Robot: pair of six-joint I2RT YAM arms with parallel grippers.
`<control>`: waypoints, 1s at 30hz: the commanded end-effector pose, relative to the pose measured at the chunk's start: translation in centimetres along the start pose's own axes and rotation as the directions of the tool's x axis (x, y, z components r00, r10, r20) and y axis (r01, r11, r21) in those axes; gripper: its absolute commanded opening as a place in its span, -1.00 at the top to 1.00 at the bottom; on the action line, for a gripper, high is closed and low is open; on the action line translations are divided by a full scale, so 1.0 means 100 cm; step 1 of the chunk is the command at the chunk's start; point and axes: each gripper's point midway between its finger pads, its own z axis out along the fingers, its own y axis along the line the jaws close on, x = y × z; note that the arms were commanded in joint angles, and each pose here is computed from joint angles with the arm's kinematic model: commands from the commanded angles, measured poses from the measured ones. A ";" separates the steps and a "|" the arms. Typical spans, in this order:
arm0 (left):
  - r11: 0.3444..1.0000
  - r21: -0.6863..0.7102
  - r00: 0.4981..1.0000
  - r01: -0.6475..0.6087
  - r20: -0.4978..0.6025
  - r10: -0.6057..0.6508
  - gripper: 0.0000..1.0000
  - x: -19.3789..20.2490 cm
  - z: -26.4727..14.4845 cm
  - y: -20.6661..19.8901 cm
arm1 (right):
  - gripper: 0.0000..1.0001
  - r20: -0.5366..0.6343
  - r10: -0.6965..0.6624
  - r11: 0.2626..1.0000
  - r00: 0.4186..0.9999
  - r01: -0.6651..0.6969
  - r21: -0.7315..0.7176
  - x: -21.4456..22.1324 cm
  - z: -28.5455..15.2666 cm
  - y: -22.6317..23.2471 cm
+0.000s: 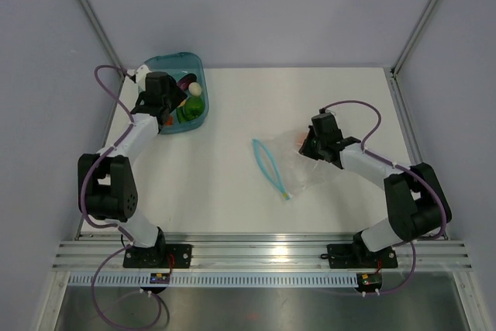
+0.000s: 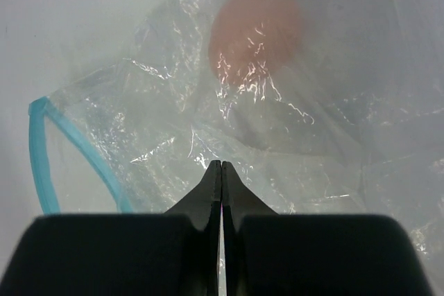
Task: Open the zip-top bag and remove the fake food
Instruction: Place the fake fruit in the bin.
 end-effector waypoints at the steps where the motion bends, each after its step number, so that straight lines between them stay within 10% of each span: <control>1: 0.997 0.062 0.999 0.053 0.004 -0.054 0.17 -0.007 0.010 -0.005 | 0.99 0.075 0.023 0.999 0.997 -0.021 -0.037 -0.020 -0.009 0.009; 14: 0.995 0.050 0.993 0.083 -0.084 -0.079 -0.98 0.002 0.012 0.008 | 0.82 0.148 0.012 0.999 0.989 -0.004 -0.053 -0.028 -0.025 0.007; 30: 0.935 0.206 0.954 0.288 -0.152 -0.260 -0.79 0.021 -0.032 -0.001 | 0.57 0.271 -0.009 0.998 0.962 0.024 -0.052 -0.045 -0.051 0.002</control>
